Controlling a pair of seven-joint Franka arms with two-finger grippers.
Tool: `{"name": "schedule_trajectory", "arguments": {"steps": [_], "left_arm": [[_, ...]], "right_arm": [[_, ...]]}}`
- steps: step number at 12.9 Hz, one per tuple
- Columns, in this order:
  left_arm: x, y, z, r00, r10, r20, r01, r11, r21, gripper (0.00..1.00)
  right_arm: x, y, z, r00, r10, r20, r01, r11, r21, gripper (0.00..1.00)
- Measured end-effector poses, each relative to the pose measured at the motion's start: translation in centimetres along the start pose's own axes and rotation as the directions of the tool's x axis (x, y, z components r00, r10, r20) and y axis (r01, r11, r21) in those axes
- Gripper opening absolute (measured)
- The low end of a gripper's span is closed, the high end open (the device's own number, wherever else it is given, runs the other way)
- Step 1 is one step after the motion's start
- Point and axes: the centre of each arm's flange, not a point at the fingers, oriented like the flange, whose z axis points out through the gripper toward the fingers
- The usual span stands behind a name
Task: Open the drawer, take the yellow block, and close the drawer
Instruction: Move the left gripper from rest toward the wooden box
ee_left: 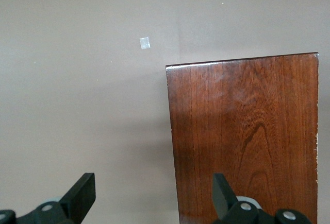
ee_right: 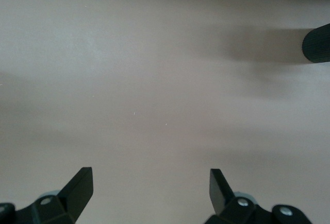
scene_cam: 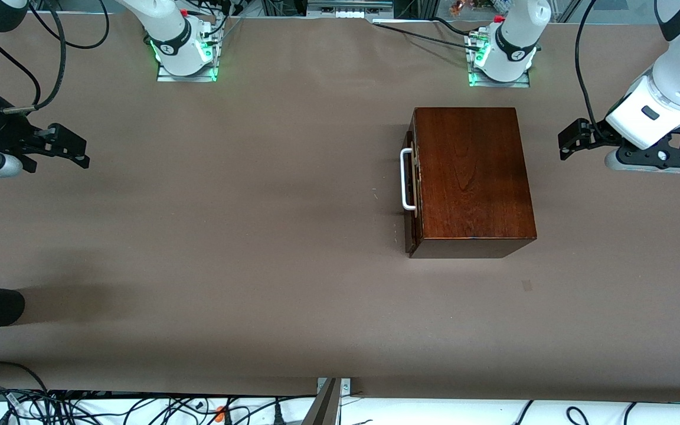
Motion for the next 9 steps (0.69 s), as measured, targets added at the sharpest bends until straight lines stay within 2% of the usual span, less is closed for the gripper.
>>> {"name": "schedule_trajectory", "arguments": {"steps": [9], "left_arm": [[-0.38,0.18,0.03,1.000,0.002,0.031,-0.002,1.000,0.002,1.00]], "right_arm": [[0.00,0.11,0.00,1.000,0.002,0.000,-0.002,1.000,0.000,1.00]]}}
